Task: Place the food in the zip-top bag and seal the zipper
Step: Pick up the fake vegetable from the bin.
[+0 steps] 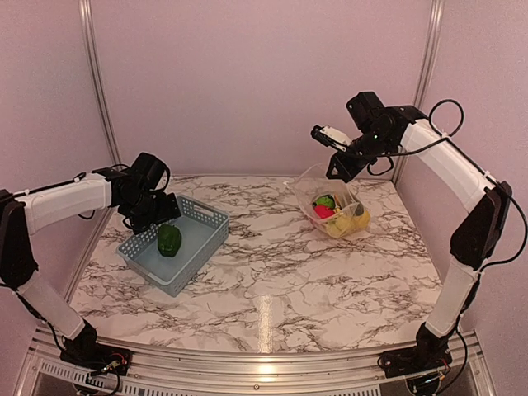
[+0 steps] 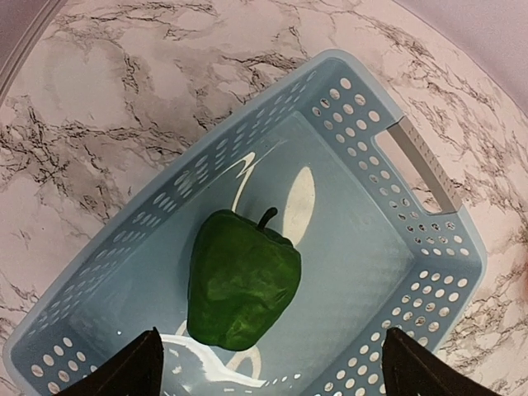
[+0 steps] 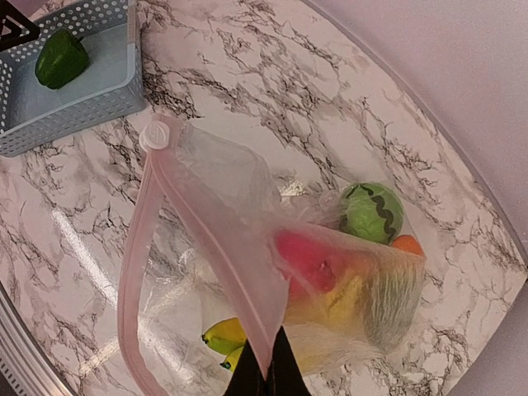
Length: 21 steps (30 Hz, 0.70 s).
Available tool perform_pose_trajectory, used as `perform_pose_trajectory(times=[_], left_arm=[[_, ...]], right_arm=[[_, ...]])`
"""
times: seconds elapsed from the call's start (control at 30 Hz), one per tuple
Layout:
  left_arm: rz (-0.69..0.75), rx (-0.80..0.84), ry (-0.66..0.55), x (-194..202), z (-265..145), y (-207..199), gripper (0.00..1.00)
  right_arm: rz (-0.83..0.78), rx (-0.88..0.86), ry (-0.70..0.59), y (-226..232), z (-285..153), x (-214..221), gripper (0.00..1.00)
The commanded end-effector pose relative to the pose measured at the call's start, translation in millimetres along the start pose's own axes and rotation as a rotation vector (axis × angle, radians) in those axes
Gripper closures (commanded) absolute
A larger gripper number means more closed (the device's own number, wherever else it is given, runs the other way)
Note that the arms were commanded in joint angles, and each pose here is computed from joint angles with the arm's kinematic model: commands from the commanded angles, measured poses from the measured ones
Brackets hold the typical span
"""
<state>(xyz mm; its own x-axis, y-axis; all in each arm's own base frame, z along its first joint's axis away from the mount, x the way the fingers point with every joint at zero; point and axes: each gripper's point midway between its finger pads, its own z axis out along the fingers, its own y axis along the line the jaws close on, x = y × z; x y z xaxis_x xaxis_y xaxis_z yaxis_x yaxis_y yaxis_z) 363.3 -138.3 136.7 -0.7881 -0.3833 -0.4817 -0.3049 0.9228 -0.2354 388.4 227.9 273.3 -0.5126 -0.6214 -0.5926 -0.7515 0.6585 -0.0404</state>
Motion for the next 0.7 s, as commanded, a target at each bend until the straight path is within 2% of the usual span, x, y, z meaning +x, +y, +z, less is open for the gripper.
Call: perform_pose_trajectory(times=[0.0, 0.2, 0.33, 0.67], left_arm=[[0.094, -0.075, 0.078, 16, 17, 13, 0.07], [0.352, -0.084, 0.143, 15, 29, 4, 0.07], [0.458, -0.138, 0.181, 14, 37, 8, 0.08], [0.507, -0.24, 0.213, 13, 51, 20, 0.11]], right_arm=[[-0.031, 0.01, -0.041, 6, -14, -10, 1.0], [-0.038, 0.016, -0.037, 6, -14, -9, 1.0], [-0.041, 0.018, -0.037, 6, -15, -9, 1.0], [-0.044, 0.02, -0.026, 6, -12, -7, 1.0]])
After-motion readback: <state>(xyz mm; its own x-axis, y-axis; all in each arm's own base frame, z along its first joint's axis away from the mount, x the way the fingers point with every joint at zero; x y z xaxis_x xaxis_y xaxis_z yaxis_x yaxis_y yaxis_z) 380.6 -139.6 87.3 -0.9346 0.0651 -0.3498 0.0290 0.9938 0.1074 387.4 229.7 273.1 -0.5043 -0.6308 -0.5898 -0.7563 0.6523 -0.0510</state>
